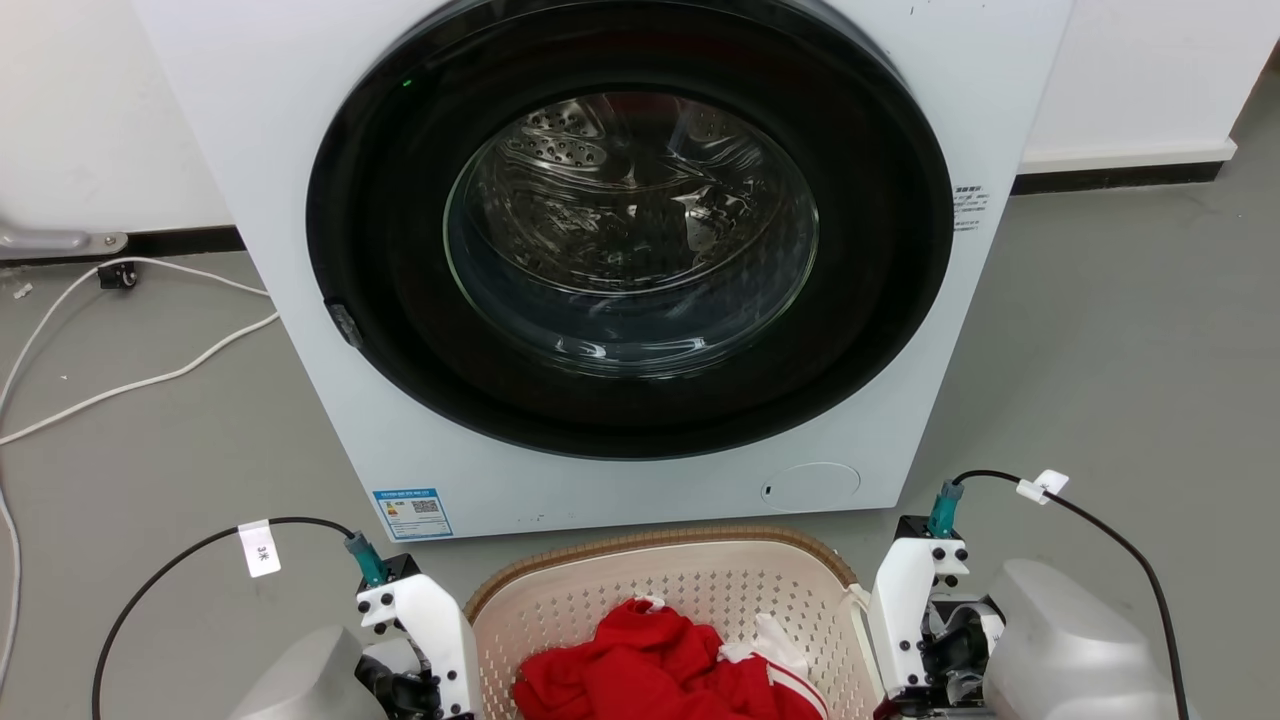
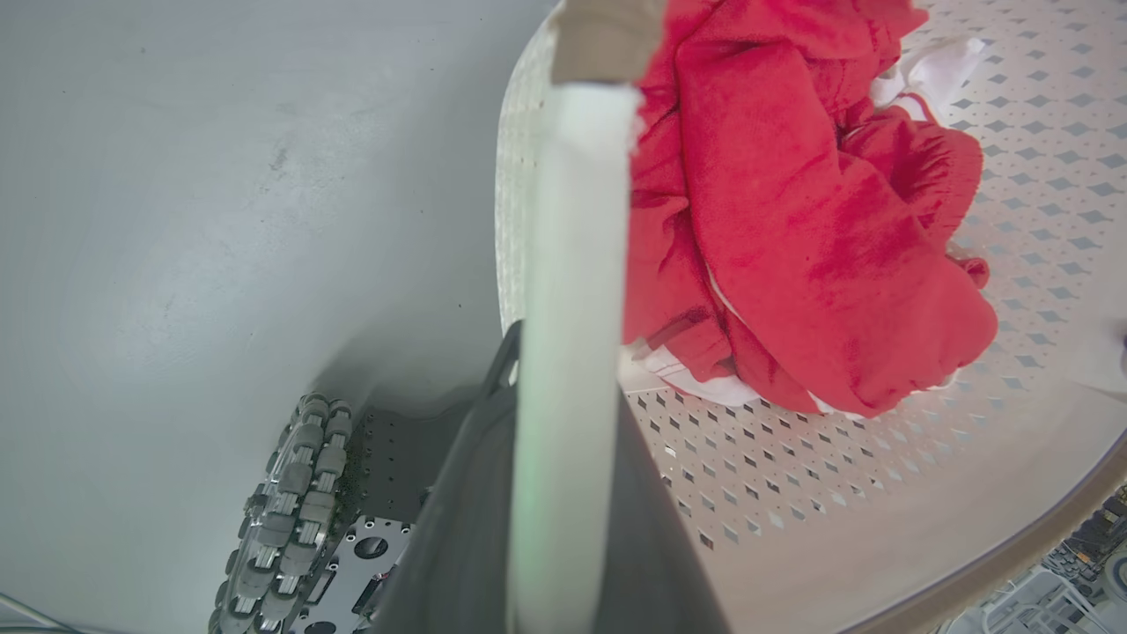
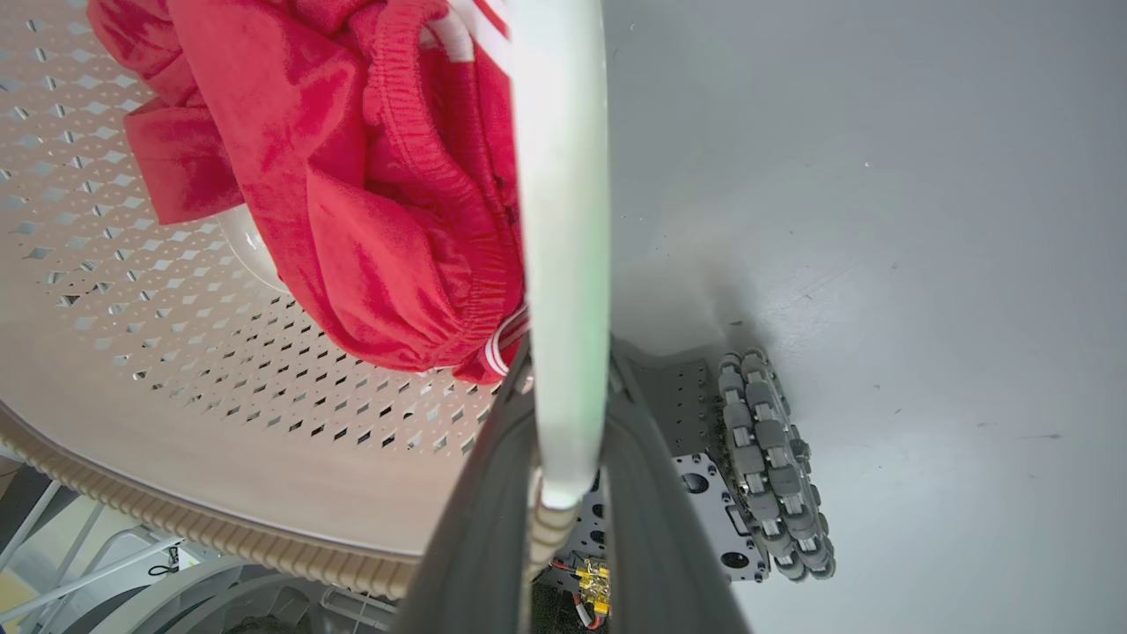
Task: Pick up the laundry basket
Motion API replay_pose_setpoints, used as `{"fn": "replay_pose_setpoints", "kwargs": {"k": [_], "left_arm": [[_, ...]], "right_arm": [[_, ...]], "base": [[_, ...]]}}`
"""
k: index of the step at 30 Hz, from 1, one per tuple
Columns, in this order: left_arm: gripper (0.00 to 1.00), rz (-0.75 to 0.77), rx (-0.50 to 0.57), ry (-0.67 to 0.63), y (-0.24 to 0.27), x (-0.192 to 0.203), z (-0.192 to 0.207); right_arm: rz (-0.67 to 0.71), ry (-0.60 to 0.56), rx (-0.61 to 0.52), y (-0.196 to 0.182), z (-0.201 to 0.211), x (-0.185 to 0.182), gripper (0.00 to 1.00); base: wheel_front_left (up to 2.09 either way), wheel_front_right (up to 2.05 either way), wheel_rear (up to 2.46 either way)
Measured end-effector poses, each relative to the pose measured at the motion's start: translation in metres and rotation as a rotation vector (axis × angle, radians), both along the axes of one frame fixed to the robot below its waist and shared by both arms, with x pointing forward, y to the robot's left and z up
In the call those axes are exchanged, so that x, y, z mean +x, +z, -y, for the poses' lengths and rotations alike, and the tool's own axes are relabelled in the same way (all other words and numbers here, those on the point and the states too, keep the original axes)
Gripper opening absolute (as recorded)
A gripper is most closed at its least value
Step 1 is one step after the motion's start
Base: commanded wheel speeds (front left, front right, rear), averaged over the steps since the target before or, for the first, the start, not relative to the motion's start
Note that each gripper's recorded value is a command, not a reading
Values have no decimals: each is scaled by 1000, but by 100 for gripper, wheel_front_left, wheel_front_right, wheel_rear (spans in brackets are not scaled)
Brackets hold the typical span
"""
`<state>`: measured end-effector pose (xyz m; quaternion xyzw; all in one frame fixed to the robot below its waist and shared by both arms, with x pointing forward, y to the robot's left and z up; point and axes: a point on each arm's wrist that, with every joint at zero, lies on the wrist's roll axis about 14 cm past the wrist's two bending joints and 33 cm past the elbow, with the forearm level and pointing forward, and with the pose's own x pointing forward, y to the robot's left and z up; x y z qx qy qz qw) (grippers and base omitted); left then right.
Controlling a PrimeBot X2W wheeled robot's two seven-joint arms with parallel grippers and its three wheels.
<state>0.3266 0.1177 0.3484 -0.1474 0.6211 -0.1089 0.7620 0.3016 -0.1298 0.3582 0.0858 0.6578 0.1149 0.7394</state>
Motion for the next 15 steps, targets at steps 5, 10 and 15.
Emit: {"fn": "replay_pose_setpoints", "kwargs": {"k": [5,10,15], "left_arm": [[0,1,-1,2,0,0,0],[0,1,-3,5,1,0,-1],[0,2,-1,5,1,-1,-1]], "right_arm": [[2,2,1,0,-1,0,0],[4,3,1,1,-1,1,0],[4,3,3,1,-2,1,0]], "base": [[0,0,0],[0,0,0],[0,0,0]]}}
